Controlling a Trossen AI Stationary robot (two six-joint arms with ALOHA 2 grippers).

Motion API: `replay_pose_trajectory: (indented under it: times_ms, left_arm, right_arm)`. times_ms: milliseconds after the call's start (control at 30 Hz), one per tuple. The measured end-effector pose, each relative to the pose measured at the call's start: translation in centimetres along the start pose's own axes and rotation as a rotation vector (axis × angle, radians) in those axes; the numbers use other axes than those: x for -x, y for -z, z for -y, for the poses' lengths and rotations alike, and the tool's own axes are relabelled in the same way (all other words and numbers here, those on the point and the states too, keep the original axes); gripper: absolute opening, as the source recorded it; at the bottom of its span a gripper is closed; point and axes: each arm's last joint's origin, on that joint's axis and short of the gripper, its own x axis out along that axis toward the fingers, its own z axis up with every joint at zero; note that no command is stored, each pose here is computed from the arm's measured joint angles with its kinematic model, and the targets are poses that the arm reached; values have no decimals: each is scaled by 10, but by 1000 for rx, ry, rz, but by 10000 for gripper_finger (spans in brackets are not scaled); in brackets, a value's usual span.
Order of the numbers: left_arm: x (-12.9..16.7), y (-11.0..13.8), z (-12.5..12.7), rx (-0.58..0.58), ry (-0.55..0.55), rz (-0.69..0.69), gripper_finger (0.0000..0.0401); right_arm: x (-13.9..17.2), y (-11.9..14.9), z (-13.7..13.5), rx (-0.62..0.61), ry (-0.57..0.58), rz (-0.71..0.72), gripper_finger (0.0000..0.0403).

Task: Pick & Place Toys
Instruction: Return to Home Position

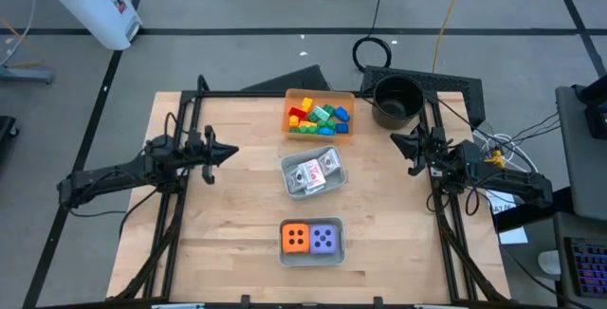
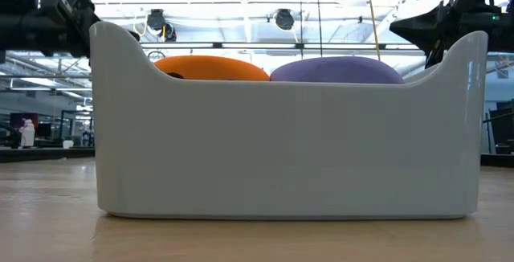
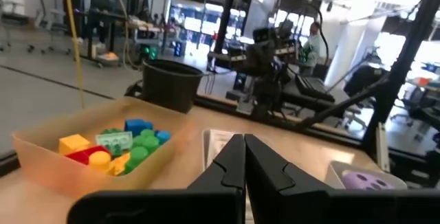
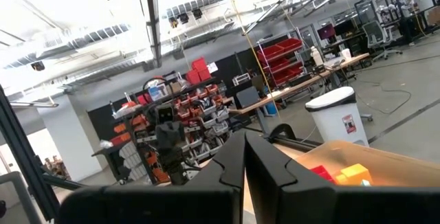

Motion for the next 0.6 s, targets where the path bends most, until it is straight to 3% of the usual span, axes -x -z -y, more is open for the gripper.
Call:
replay_pose_trajectory:
  times_ms: [267, 600]
  left_arm:
    - [-1, 11, -4, -14, -45, 39, 1]
    - [0, 23, -8, -6, -97, -87, 4]
  right_arm:
    - [0, 0, 0, 0, 0, 0, 8]
    - [0, 0, 0, 0, 0, 0, 8]
